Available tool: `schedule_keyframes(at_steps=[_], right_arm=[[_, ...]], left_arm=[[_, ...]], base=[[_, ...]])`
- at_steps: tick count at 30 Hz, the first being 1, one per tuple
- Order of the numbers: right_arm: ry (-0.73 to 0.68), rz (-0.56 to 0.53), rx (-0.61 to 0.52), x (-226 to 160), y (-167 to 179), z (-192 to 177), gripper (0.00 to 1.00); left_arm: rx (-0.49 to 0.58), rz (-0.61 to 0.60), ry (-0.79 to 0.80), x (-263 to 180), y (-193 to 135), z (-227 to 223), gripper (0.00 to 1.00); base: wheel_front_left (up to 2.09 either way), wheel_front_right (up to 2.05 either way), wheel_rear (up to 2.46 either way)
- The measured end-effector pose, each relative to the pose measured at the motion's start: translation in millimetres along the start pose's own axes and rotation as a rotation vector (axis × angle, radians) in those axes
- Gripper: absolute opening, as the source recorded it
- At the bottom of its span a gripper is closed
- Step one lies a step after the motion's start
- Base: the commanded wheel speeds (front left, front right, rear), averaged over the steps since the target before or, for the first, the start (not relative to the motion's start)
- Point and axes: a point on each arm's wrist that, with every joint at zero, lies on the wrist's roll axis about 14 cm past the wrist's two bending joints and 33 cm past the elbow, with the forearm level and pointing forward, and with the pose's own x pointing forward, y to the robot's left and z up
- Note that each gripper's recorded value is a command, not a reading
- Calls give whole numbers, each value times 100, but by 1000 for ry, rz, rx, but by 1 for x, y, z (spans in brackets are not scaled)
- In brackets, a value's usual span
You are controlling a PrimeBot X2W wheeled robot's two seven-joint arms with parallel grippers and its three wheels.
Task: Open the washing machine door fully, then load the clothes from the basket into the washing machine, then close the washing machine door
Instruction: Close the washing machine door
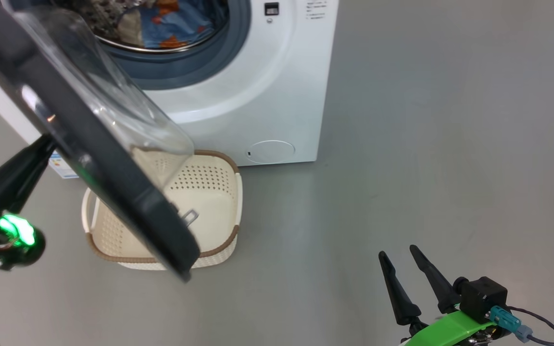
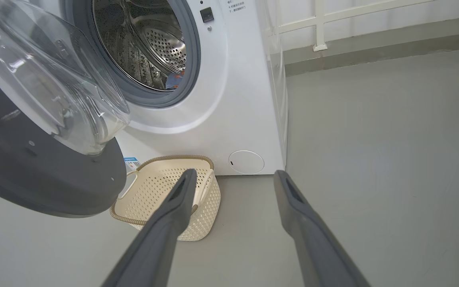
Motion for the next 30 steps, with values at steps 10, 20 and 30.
schedule_keyframes(at_steps=[10,20,30], right_arm=[[3,-36,1,-4,-12,-1,100],[9,-73,-5,-7,-24,-3,100],[17,-120,-5,-8,-40,-6,100]], left_arm=[[-49,-87,-1,44,1,-14,0],[-68,-89,-57,73,16,-7,0],[-87,-59,-99,97,40,8,0]], base=[[0,0,0],[0,0,0],[0,0,0]])
